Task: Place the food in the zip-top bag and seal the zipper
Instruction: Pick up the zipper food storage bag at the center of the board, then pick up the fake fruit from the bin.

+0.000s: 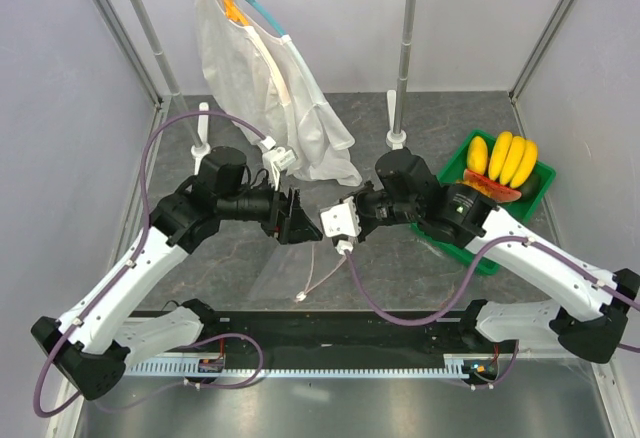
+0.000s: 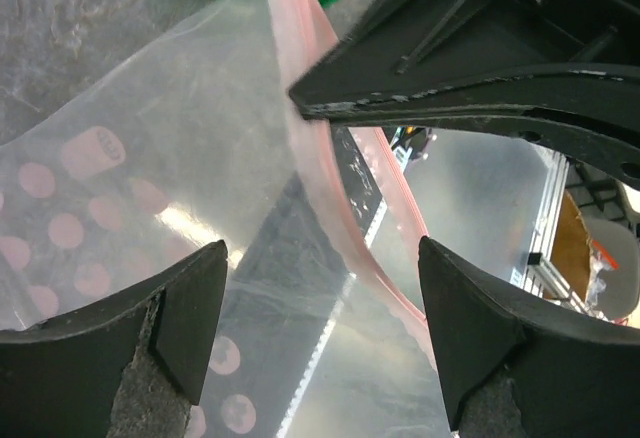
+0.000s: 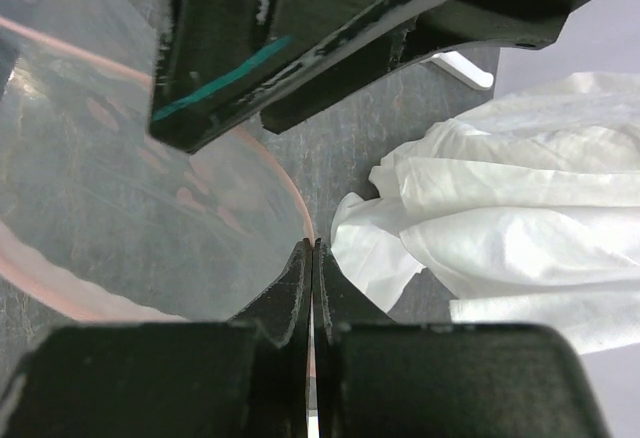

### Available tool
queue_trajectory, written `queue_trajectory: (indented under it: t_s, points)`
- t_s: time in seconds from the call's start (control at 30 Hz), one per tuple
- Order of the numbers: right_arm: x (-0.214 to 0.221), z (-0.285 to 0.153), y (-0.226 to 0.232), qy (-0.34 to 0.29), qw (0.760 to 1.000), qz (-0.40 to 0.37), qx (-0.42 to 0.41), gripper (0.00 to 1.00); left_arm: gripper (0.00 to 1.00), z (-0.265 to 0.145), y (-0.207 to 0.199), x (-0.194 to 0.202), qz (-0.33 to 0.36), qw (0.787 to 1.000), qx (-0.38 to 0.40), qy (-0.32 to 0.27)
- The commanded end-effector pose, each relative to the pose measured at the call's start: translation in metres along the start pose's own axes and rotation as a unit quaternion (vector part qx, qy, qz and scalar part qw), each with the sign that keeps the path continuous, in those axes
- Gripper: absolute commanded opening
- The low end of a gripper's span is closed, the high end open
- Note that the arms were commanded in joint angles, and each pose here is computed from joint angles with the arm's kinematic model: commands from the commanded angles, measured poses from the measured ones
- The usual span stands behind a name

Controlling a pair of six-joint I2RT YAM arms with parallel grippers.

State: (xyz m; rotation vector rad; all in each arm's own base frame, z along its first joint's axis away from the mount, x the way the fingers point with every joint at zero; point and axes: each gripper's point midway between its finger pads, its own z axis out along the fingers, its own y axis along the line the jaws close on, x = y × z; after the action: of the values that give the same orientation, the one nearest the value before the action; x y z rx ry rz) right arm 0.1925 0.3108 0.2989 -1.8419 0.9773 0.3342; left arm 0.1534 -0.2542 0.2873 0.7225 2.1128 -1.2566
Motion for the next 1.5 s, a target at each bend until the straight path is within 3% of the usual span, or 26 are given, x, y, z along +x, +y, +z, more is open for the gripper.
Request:
queue_trajectory:
  t_s: [0.0, 0.07, 0.17, 0.2, 0.3, 0.7, 0.77, 0.8, 0.87, 0.9, 0.97, 1.0, 1.03, 1.1, 1.27, 1.4, 1.47]
  points:
    - [-0.006, 0.005, -0.012, -0.003, 1.000, -0.004, 0.006, 0.00, 0.81, -0.002, 0.004, -0.006, 0.042, 0.998, -0.037, -0.005]
    - [-0.005, 0.007, -0.013, -0.002, 1.000, -0.004, 0.004, 0.00, 0.78, -0.002, 0.009, -0.007, 0.042, 0.998, -0.055, -0.003]
    - [-0.005, 0.010, -0.015, 0.000, 1.000, -0.007, 0.005, 0.00, 0.67, 0.001, 0.012, -0.006, 0.042, 0.997, -0.063, 0.004]
    - [-0.005, 0.010, -0.016, 0.002, 1.000, -0.008, 0.006, 0.00, 0.59, 0.002, 0.013, -0.005, 0.042, 0.997, -0.065, 0.007]
    - [-0.003, 0.015, -0.019, 0.006, 1.000, -0.013, 0.007, 0.00, 0.52, 0.006, 0.018, -0.005, 0.035, 0.997, -0.073, 0.016]
    - [-0.005, 0.026, -0.039, 0.023, 0.999, -0.029, 0.031, 0.00, 0.57, 0.012, 0.022, -0.004, -0.019, 0.997, -0.080, 0.013]
    - [-0.005, 0.025, -0.038, 0.023, 0.999, -0.028, 0.030, 0.00, 0.47, 0.013, 0.024, -0.003, -0.023, 0.996, -0.082, 0.014]
    - [-0.005, 0.024, -0.038, 0.022, 0.999, -0.025, 0.033, 0.00, 0.34, 0.013, 0.025, -0.003, -0.023, 0.996, -0.084, 0.013]
    - [-0.007, 0.022, -0.040, 0.020, 0.999, -0.019, 0.041, 0.00, 0.23, 0.013, 0.028, -0.002, -0.032, 0.996, -0.088, 0.013]
    - [-0.008, 0.019, -0.041, 0.018, 0.998, 0.003, 0.052, 0.07, 0.10, 0.012, 0.030, -0.004, -0.043, 0.995, -0.089, 0.011]
    - [-0.010, 0.012, -0.050, 0.020, 0.995, 0.044, 0.084, 0.31, 0.02, 0.011, 0.031, -0.007, -0.061, 0.995, -0.081, 0.005]
    - [-0.013, 0.003, -0.050, 0.014, 0.990, 0.100, 0.099, 0.65, 0.02, 0.009, 0.035, -0.012, -0.079, 0.993, -0.083, -0.005]
    - [-0.013, -0.002, -0.050, 0.014, 0.986, 0.124, 0.111, 0.77, 0.02, 0.009, 0.035, -0.011, -0.086, 0.993, -0.076, -0.005]
    - [-0.012, -0.027, -0.055, 0.015, 0.971, 0.177, 0.158, 0.91, 0.02, 0.010, 0.037, -0.017, -0.094, 0.993, -0.074, -0.024]
    - [0.011, -0.069, -0.038, 0.027, 0.921, 0.317, 0.224, 0.98, 0.02, 0.022, 0.044, -0.011, -0.143, 0.987, -0.061, -0.049]
    - [0.047, -0.108, -0.031, 0.057, 0.852, 0.427, 0.297, 0.98, 0.02, 0.043, 0.058, -0.002, -0.212, 0.975, -0.049, -0.056]
    - [0.079, -0.116, -0.021, 0.102, 0.818, 0.474, 0.310, 0.97, 0.02, 0.049, 0.062, -0.002, -0.225, 0.972, -0.045, -0.058]
